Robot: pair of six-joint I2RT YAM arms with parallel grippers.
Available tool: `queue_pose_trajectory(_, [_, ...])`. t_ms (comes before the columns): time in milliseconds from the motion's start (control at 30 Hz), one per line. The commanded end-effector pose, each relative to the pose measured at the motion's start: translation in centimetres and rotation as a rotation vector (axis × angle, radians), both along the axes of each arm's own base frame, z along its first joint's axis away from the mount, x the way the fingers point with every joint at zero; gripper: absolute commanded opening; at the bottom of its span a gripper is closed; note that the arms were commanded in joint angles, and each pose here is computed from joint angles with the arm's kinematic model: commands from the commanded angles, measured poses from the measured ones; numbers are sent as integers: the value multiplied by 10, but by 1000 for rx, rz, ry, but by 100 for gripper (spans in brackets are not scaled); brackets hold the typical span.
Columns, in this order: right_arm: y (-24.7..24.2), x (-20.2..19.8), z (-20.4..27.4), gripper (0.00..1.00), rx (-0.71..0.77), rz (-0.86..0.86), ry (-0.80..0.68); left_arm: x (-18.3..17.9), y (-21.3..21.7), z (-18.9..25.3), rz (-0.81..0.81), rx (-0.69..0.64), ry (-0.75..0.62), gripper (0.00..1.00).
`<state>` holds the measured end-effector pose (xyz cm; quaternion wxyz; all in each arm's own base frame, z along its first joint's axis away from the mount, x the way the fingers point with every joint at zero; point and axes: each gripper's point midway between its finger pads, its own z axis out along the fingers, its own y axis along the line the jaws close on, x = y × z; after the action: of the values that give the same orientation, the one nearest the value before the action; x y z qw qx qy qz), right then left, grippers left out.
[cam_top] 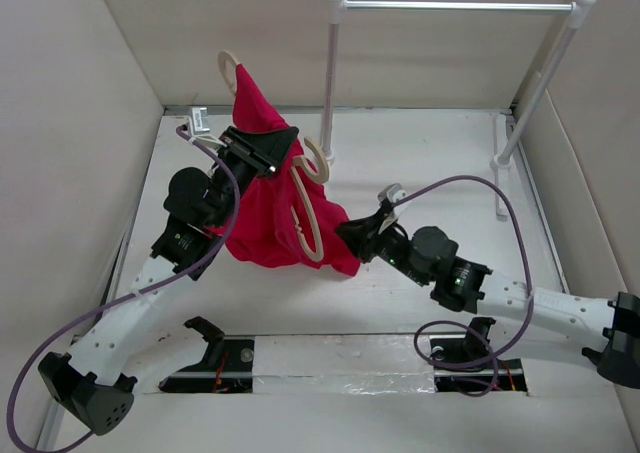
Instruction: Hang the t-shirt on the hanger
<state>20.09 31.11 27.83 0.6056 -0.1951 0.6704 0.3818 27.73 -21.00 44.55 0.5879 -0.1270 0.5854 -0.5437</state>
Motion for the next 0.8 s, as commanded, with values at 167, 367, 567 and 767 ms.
queue_pose_trajectory(167, [11,10,-6,50,-69,-19,-84,-26,6,45,-56,-100,-113,0])
queue_pose_trajectory(367, [22,28,-22,50,-182,-57,-65,-27,5,43,-69,-105,-106,0])
queue_pose_trajectory(567, [33,40,-32,49,-194,-90,-49,-27,5,43,-73,-108,-108,0])
queue_pose_trajectory(767, [27,53,-30,0,-173,-182,-34,-30,3,43,-91,-112,-108,0])
